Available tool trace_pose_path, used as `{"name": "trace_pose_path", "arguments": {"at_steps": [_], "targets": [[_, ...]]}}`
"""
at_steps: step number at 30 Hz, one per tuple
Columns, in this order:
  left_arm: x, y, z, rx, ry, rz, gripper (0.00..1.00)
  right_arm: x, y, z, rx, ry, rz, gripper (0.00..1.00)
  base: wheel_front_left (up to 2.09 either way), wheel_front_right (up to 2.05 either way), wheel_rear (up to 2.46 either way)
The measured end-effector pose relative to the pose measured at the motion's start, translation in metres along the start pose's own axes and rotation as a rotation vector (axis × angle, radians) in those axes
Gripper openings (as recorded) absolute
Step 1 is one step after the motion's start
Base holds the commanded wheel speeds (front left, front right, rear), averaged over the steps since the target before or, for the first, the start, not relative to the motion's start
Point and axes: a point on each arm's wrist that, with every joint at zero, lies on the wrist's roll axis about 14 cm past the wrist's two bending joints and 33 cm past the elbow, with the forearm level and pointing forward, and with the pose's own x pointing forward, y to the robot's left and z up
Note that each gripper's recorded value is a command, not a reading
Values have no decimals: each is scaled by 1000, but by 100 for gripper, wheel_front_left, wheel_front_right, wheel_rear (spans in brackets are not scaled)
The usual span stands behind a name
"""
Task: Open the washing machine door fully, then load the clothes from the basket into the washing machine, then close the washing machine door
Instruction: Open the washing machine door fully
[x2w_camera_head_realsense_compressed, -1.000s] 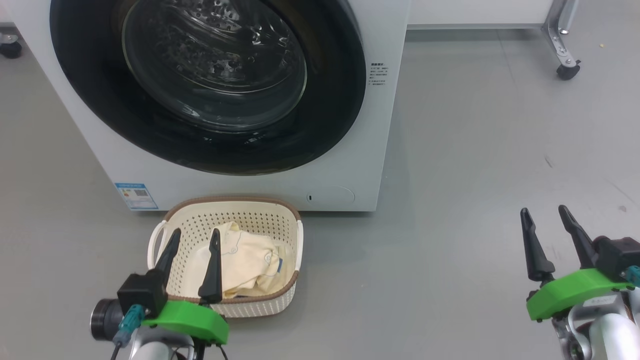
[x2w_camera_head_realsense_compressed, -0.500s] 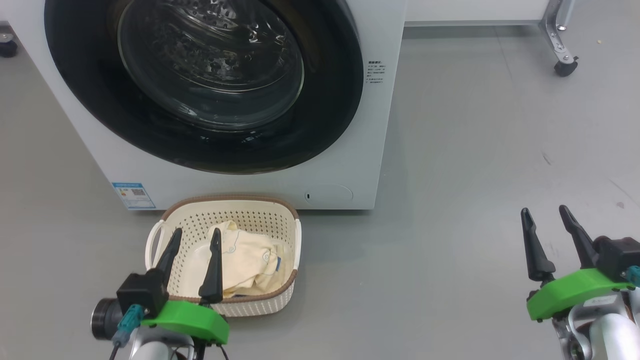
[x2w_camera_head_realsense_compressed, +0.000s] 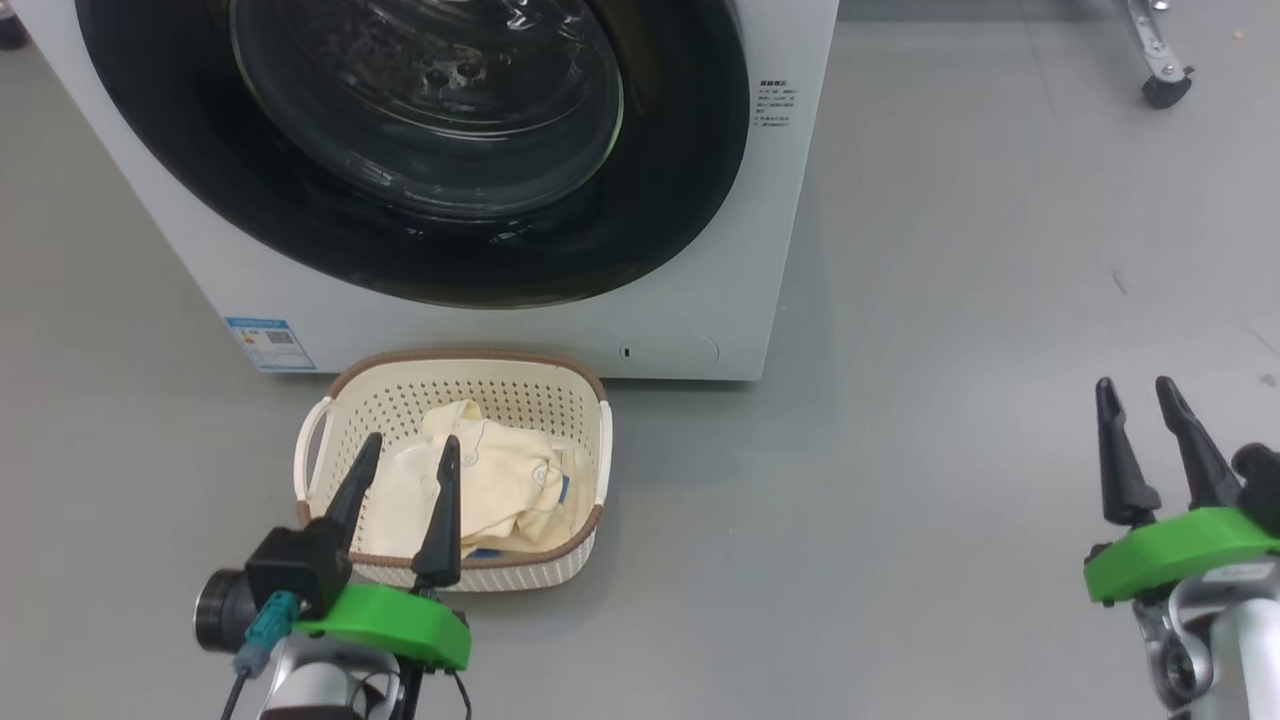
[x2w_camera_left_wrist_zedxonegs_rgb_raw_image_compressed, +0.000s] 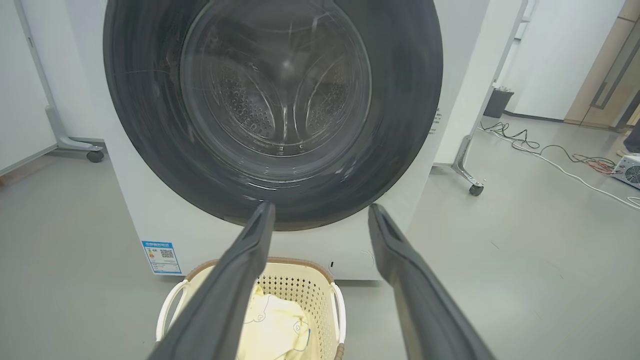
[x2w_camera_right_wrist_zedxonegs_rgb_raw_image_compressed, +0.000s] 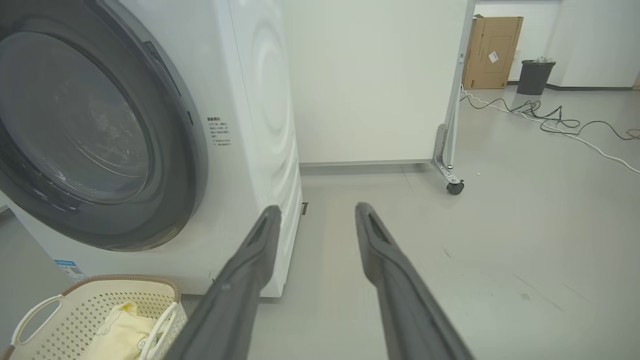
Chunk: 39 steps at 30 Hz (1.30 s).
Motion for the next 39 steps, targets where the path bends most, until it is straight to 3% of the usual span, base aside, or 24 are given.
{"name": "trace_pose_path", "arguments": {"at_steps": [1,2,8,11,14,17,18,19,21,27,33,39], "targets": [[2,1,2,0,-5,1,100,5,1,1,1,-4,0,2,0,0,0],[5,2,3,1,-12,3,100,10,2,2,4,-9,2,0,0,0,0],[13,10,0,10,-6,15,100,36,8,6,57,-28,2,0,0,0,0],[16,14,-6,10,10,25,100,52,9,2,161,-14,-12,0,0,0,0],[19,17,-13,13,26,29,100,72,12,0,358,-3,-35,0,0,0,0],[25,18,-15,15,27,25,100,93,19,-1,630,28,-42,0,0,0,0],[26,18,-15,15,29,24,100,99,21,-2,723,44,-41,0,0,0,0],[29,17,-17,16,32,16,100,111,29,-4,910,86,-24,0,0,0,0],[30,17,-22,16,45,17,100,122,35,-1,1086,106,-1,0,0,0,0],[35,22,-32,17,68,31,100,151,62,4,1417,184,100,0,0,0,0],[41,21,-39,22,83,28,100,173,89,1,1568,291,179,0,0,0,0],[48,27,-42,26,86,39,100,201,126,13,1581,390,293,0,0,0,0]]}}
